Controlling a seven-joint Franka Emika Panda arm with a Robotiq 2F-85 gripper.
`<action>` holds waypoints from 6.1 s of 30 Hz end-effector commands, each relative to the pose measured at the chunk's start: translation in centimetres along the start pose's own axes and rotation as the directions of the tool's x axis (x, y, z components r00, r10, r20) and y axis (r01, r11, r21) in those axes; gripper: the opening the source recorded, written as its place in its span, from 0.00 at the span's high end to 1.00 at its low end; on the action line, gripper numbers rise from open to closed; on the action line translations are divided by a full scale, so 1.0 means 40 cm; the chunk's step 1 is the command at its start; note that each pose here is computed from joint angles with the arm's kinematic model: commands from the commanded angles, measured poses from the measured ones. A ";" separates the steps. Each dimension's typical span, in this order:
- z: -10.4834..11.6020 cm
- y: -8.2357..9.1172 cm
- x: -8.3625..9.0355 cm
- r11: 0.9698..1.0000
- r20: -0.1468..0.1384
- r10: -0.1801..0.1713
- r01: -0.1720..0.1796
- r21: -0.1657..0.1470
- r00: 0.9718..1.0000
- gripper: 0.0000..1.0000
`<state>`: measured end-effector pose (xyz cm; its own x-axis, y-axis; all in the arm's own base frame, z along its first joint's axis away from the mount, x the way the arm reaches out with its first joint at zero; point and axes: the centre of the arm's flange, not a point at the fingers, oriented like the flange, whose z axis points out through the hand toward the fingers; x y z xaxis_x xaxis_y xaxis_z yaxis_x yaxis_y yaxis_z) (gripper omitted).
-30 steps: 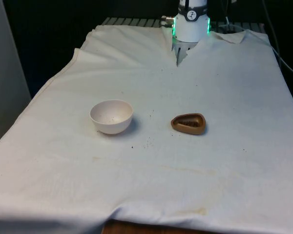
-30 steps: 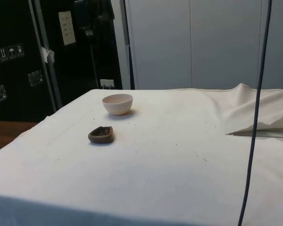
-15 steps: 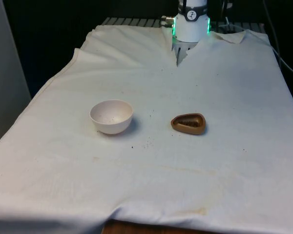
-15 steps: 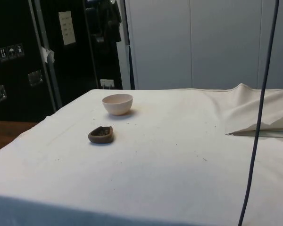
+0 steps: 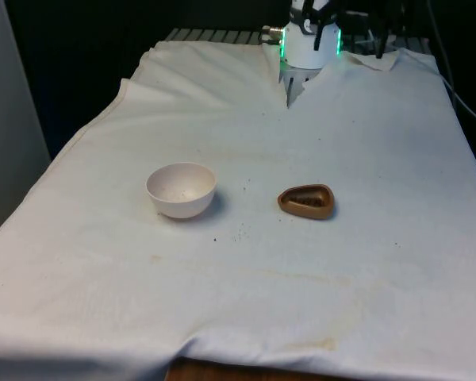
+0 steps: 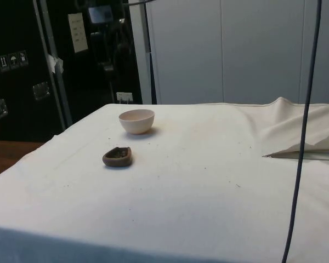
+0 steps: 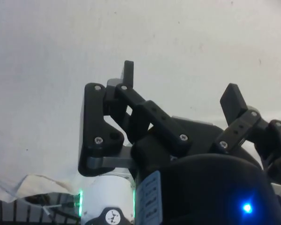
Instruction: Pour the coffee beans from the cup into the bowl.
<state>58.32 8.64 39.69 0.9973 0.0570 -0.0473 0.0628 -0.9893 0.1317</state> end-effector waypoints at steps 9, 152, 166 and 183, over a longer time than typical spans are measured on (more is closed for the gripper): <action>0.026 -0.057 0.014 1.000 -0.031 0.002 -0.002 -0.008 1.000 0.00; 0.561 -0.064 0.119 0.997 -0.177 -0.031 0.042 0.058 0.984 0.01; 0.562 -0.064 0.118 0.997 -0.178 -0.031 0.042 0.059 0.984 0.86; 0.559 -0.064 0.120 0.997 -0.170 -0.032 0.042 0.059 0.985 1.00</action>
<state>62.02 8.36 17.04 0.9869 0.1105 0.1179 0.1026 -0.9922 0.0713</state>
